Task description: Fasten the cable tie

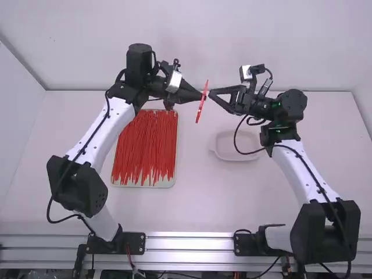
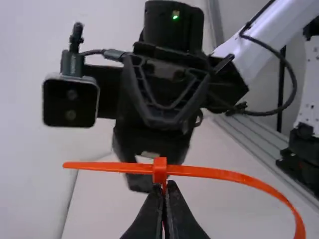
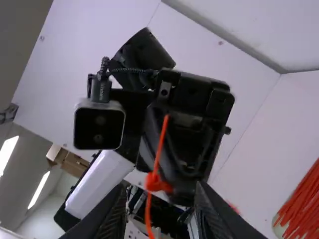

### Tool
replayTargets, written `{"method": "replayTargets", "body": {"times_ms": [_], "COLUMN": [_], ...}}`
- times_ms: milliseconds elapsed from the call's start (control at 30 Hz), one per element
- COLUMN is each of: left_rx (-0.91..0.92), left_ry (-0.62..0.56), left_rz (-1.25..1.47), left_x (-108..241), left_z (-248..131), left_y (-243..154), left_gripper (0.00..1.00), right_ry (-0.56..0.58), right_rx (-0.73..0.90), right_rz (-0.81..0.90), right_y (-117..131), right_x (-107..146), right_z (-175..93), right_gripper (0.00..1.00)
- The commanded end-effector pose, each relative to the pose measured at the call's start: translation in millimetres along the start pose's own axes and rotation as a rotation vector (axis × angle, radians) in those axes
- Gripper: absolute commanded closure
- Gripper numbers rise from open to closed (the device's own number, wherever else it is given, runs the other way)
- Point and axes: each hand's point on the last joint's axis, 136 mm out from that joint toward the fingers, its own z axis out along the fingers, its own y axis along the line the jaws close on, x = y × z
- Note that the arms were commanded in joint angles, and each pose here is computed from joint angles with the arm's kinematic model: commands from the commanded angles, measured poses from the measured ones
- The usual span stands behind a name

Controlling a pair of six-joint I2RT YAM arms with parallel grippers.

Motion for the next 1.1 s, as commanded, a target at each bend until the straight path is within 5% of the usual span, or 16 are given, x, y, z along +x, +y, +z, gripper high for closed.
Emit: {"method": "replayTargets", "body": {"times_ms": [0,567,767,1067], "left_rx": [0.058,0.046,0.049,0.025], "left_ry": [-0.039,-0.007,-0.008,0.01], "left_rz": [0.0,-0.028,-0.028,-0.028], "left_x": [-11,0,0,3], "left_z": [5,22,23,22], "left_y": [-13,-15,-16,-12], "left_gripper": [0.98,0.98,0.98,0.98], "right_ry": [0.002,-0.009,-0.01,-0.008], "right_rx": [-0.002,-0.001,-0.001,-0.001], "right_rz": [-0.001,0.02,0.02,0.014], "right_y": [0,0,-1,0], "right_x": [1,-1,-1,-1], "right_z": [1,1,1,1], "right_gripper": [0.62,0.62,1.0,1.0]}}
